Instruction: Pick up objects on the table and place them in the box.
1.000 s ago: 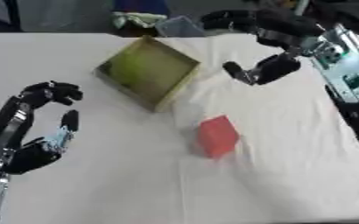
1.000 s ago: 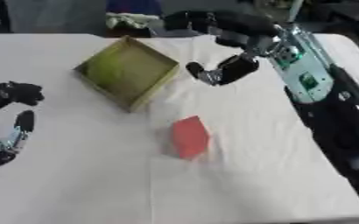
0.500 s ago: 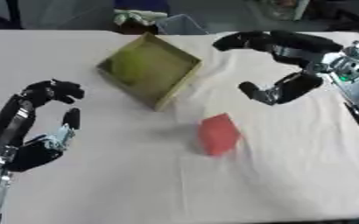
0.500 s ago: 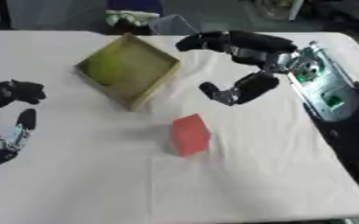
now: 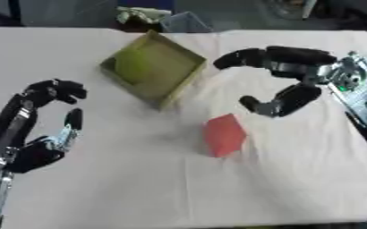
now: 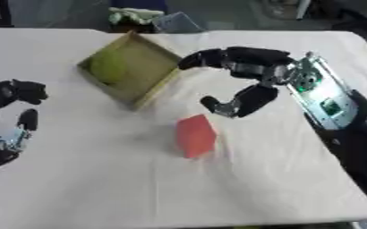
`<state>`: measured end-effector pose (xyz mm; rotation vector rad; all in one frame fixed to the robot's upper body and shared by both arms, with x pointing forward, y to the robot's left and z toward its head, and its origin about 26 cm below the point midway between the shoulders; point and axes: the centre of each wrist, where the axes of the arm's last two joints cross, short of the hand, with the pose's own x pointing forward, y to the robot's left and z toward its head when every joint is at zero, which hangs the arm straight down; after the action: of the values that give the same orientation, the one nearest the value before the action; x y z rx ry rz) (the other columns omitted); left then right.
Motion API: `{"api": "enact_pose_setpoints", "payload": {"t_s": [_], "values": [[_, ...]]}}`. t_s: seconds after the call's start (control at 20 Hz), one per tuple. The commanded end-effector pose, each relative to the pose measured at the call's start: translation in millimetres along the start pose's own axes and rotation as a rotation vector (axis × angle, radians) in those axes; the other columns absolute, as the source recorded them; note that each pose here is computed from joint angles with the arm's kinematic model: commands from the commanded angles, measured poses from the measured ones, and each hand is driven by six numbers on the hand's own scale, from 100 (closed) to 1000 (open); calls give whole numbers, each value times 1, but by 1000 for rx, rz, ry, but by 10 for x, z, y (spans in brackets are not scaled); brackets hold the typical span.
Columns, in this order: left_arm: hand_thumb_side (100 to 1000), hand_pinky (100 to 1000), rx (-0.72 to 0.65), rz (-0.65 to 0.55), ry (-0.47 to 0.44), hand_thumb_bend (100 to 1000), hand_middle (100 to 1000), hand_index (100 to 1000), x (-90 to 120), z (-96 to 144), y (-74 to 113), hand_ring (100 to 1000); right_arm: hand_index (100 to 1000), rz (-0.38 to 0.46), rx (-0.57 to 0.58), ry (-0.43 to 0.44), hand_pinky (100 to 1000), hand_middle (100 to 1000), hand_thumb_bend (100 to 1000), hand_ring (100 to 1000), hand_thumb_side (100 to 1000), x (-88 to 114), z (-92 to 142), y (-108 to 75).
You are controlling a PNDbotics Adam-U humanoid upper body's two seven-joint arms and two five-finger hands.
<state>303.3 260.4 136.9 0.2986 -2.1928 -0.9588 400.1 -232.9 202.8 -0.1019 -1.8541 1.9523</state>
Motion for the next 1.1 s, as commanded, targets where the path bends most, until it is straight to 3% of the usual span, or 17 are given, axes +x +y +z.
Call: {"api": "enact_pose_setpoints", "payload": {"t_s": [0.05,1.1], "values": [[575,673,-5,-24,-20,100,628,754,31,-19,83,808,1000,92,120,-57,993,961,100,1000,546,-14,23,-51],[580,674,-16,-26,-17,100,630,755,19,-6,78,808,1000,107,290,-103,994,955,100,1000,773,-25,-77,200]]}}
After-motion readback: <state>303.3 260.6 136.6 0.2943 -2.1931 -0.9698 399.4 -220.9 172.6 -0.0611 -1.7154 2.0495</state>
